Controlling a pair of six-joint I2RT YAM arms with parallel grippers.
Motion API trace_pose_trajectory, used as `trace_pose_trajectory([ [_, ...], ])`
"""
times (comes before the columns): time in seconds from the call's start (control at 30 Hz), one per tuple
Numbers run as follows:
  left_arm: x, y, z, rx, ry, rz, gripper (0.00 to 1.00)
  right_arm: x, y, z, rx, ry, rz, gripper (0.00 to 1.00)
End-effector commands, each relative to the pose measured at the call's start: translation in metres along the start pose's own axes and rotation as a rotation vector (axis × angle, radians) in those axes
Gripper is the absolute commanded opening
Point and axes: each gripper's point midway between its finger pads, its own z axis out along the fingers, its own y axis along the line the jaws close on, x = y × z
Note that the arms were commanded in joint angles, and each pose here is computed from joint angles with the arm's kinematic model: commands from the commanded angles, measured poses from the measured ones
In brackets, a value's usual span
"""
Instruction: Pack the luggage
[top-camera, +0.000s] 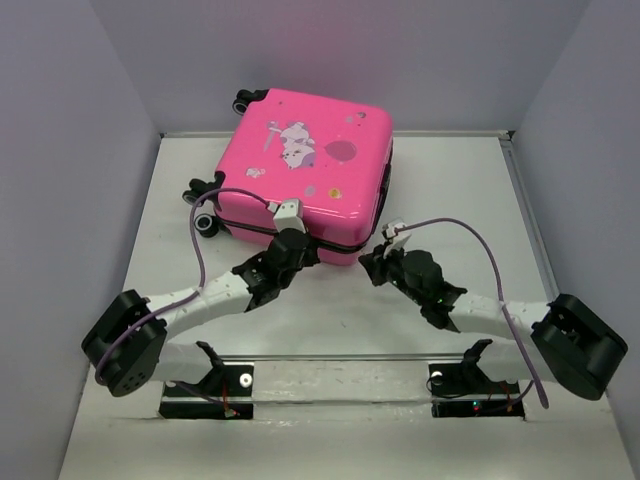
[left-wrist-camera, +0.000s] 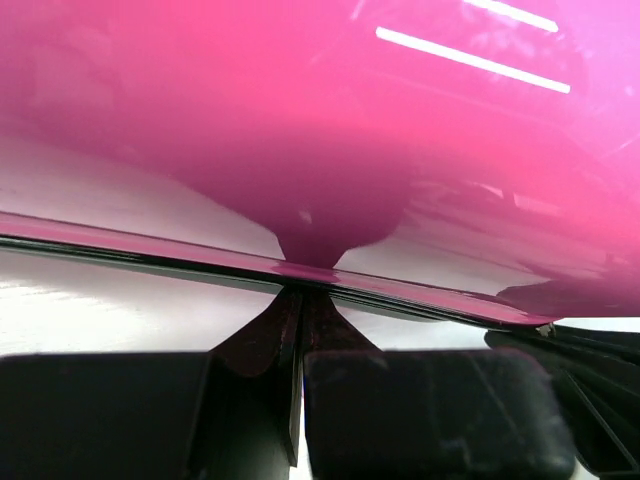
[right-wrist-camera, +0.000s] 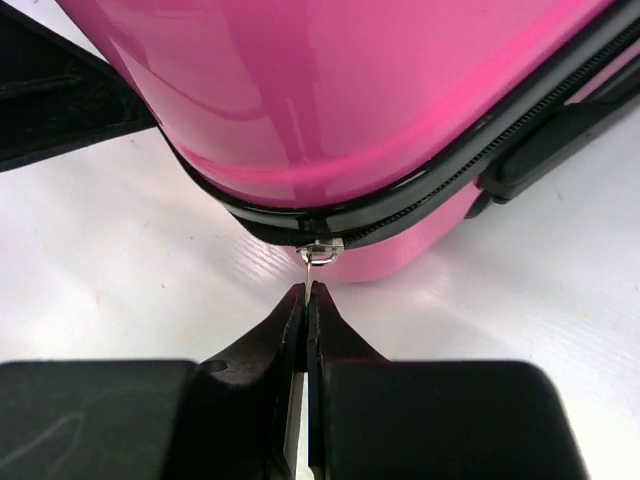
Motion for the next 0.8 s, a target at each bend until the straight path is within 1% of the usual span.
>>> trace_pose_trajectory([
  [0.0, -0.082, -0.055, 0.007, 0.131, -0.206, -0.084, 0.11, 0.013, 0.048, -0.014, -0.094, 0.064, 0.078, 0.07],
  [0.03, -0.086, -0.062, 0.008, 0.148, -0.207, -0.092, 0.11, 0.018, 0.061, -0.013, -0.117, 0.089, 0.091, 0.07],
  [0.1, -0.079, -0.07, 0.012, 0.181, -0.176, -0.086, 0.1, 0.017, 0.076, -0.005, -0.141, 0.105, 0.101, 0.07],
  [0.13, -0.077, -0.074, 0.012, 0.191, -0.168, -0.076, 0.1, 0.013, 0.092, 0.009, -0.147, 0.111, 0.105, 0.07],
  [0.17, -0.075, -0.077, 0.012, 0.202, -0.161, -0.07, 0.1, -0.006, 0.106, 0.022, -0.156, 0.073, 0.114, 0.07],
  [0.2, -0.074, -0.076, 0.011, 0.205, -0.156, -0.06, 0.1, 0.01, 0.106, 0.026, -0.138, 0.106, 0.105, 0.07],
  [0.23, -0.074, -0.076, 0.01, 0.204, -0.154, -0.051, 0.1, -0.012, 0.114, 0.042, -0.113, 0.047, 0.125, 0.07],
  [0.27, -0.074, -0.069, 0.006, 0.177, -0.145, -0.009, 0.09, -0.002, 0.114, 0.054, -0.097, 0.065, 0.133, 0.07],
  [0.3, -0.079, -0.059, 0.003, 0.13, -0.157, -0.009, 0.09, -0.021, 0.116, 0.063, -0.086, -0.013, 0.161, 0.07],
  [0.33, -0.087, -0.053, -0.008, 0.132, -0.161, -0.001, 0.1, -0.025, 0.116, 0.067, -0.07, -0.029, 0.193, 0.07],
  [0.4, -0.09, -0.045, -0.02, 0.119, -0.139, 0.074, 0.13, -0.026, 0.115, 0.076, -0.049, -0.033, 0.183, 0.07],
  [0.43, -0.109, -0.047, -0.034, 0.113, -0.159, 0.074, 0.15, -0.026, 0.114, 0.078, -0.038, -0.031, 0.179, 0.07],
  [0.47, -0.1, -0.034, -0.041, 0.071, -0.1, 0.111, 0.28, -0.029, 0.115, 0.081, -0.033, -0.034, 0.182, 0.07],
  [0.53, -0.114, -0.024, -0.056, 0.052, -0.09, 0.1, 0.44, -0.022, 0.109, 0.081, -0.005, -0.016, 0.186, 0.07],
  [0.57, -0.132, -0.016, -0.069, 0.038, -0.088, 0.068, 0.59, -0.016, 0.106, 0.08, 0.003, -0.005, 0.19, 0.07],
  [0.6, -0.144, -0.011, -0.075, 0.036, -0.096, 0.051, 0.65, -0.013, 0.106, 0.078, 0.003, 0.002, 0.197, 0.07],
  [0.63, -0.166, -0.009, -0.087, 0.04, -0.134, 0.028, 0.71, -0.011, 0.106, 0.076, -0.001, 0.007, 0.204, 0.07],
  [0.67, -0.172, 0.002, -0.09, 0.013, -0.13, 0.02, 0.82, -0.009, 0.106, 0.074, -0.007, 0.013, 0.203, 0.07],
  [0.7, -0.191, 0.027, -0.091, -0.044, -0.156, -0.008, 0.87, -0.007, 0.106, 0.073, -0.009, 0.02, 0.202, 0.07],
  [0.73, -0.201, 0.041, -0.093, -0.071, -0.168, -0.024, 0.92, -0.007, 0.107, 0.073, -0.013, 0.023, 0.199, 0.07],
  [0.77, -0.214, 0.054, -0.094, -0.091, -0.175, -0.031, 0.98, -0.004, 0.106, 0.072, -0.009, 0.038, 0.19, 0.07],
])
